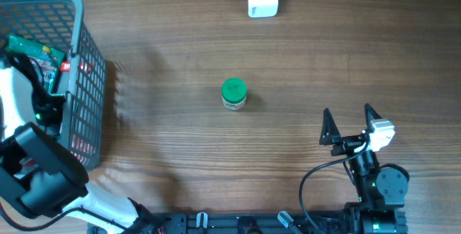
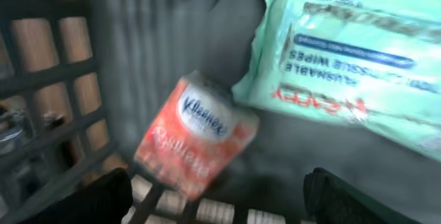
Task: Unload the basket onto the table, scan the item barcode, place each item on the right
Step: 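Return the left gripper to the basket and grasp the Kleenex pack, then carry the Kleenex pack out and set it beside the jar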
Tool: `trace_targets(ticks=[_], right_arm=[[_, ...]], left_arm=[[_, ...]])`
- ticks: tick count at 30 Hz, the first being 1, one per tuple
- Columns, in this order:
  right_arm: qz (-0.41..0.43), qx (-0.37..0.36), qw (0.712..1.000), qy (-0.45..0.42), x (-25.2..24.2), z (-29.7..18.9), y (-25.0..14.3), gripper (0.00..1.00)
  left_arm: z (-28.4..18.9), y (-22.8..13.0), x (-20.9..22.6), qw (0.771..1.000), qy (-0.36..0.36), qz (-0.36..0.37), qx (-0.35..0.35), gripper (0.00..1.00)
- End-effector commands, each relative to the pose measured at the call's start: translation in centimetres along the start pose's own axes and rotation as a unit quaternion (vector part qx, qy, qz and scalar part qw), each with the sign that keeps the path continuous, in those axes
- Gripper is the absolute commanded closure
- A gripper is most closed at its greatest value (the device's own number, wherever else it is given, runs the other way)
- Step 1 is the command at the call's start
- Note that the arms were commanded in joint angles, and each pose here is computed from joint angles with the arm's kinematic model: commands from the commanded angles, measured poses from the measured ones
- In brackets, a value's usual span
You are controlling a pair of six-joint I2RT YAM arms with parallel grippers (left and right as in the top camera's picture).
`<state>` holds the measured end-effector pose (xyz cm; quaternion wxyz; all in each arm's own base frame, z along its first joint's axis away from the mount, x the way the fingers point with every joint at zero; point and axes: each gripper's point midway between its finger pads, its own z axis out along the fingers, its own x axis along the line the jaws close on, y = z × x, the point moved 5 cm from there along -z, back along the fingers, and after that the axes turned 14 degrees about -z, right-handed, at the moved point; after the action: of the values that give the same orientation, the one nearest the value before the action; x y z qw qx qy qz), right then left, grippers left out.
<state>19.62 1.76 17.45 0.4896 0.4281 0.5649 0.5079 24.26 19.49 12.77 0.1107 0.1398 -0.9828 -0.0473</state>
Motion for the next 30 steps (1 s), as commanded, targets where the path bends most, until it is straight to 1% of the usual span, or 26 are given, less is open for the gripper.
trace_targets(ticks=[1, 4, 7, 9, 11, 12, 14, 17, 20, 22, 24, 27, 29, 30], right_arm=[[-0.011, -0.002, 1.0, -0.007, -0.1, 0.0, 0.0, 0.0], [-0.01, -0.001, 1.0, -0.007, -0.1, 0.0, 0.0, 0.0], [-0.01, -0.001, 1.0, -0.007, -0.1, 0.0, 0.0, 0.0], [-0.01, -0.001, 1.0, -0.007, -0.1, 0.0, 0.0, 0.01], [-0.01, -0.001, 1.0, -0.007, -0.1, 0.0, 0.0, 0.0], [-0.01, -0.001, 1.0, -0.007, -0.1, 0.0, 0.0, 0.0], [-0.01, -0.001, 1.0, -0.007, -0.1, 0.0, 0.0, 0.0], [-0.011, -0.002, 1.0, -0.007, -0.1, 0.0, 0.0, 0.0], [-0.011, -0.002, 1.0, -0.007, -0.1, 0.0, 0.0, 0.0], [-0.01, -0.001, 1.0, -0.007, -0.1, 0.0, 0.0, 0.0], [-0.01, -0.002, 1.0, -0.007, -0.1, 0.0, 0.0, 0.0], [-0.01, -0.002, 1.0, -0.007, -0.1, 0.0, 0.0, 0.0], [-0.011, -0.002, 1.0, -0.007, -0.1, 0.0, 0.0, 0.0], [-0.011, -0.002, 1.0, -0.007, -0.1, 0.0, 0.0, 0.0]], left_arm=[[3.2, -0.6, 0.7, 1.0, 0.016, 0.015, 0.006, 0.21], [4.4, -0.8, 0.6, 1.0, 0.011, 0.014, 0.004, 0.24], [5.0, -0.9, 0.5, 1.0, 0.004, 0.013, 0.002, 0.25], [5.3, -1.0, 0.6, 1.0, 0.008, 0.013, 0.003, 0.37], [5.4, -1.1, 1.0, 1.0, 0.015, 0.015, 0.004, 0.59], [5.4, -1.0, 1.1, 1.0, 0.019, 0.015, 0.002, 0.74], [5.4, -1.0, 1.3, 1.0, 0.024, 0.016, 0.0, 0.95], [4.8, -0.9, 1.5, 1.0, 0.026, 0.016, 0.0, 0.96], [1.4, -0.2, 1.4, 1.0, 0.005, 0.012, -0.008, 0.96], [-2.4, 0.5, 1.4, 1.0, -0.024, 0.005, -0.017, 0.96], [-7.4, 1.4, 1.7, 0.997, -0.071, -0.004, -0.034, 0.96], [-14.7, 2.4, 3.0, 0.985, -0.158, -0.022, -0.063, 0.96], [-20.3, 2.8, 5.1, 0.967, -0.238, -0.038, -0.088, 0.96], [-21.7, 2.7, 5.7, 0.961, -0.26, -0.041, -0.091, 0.96]])
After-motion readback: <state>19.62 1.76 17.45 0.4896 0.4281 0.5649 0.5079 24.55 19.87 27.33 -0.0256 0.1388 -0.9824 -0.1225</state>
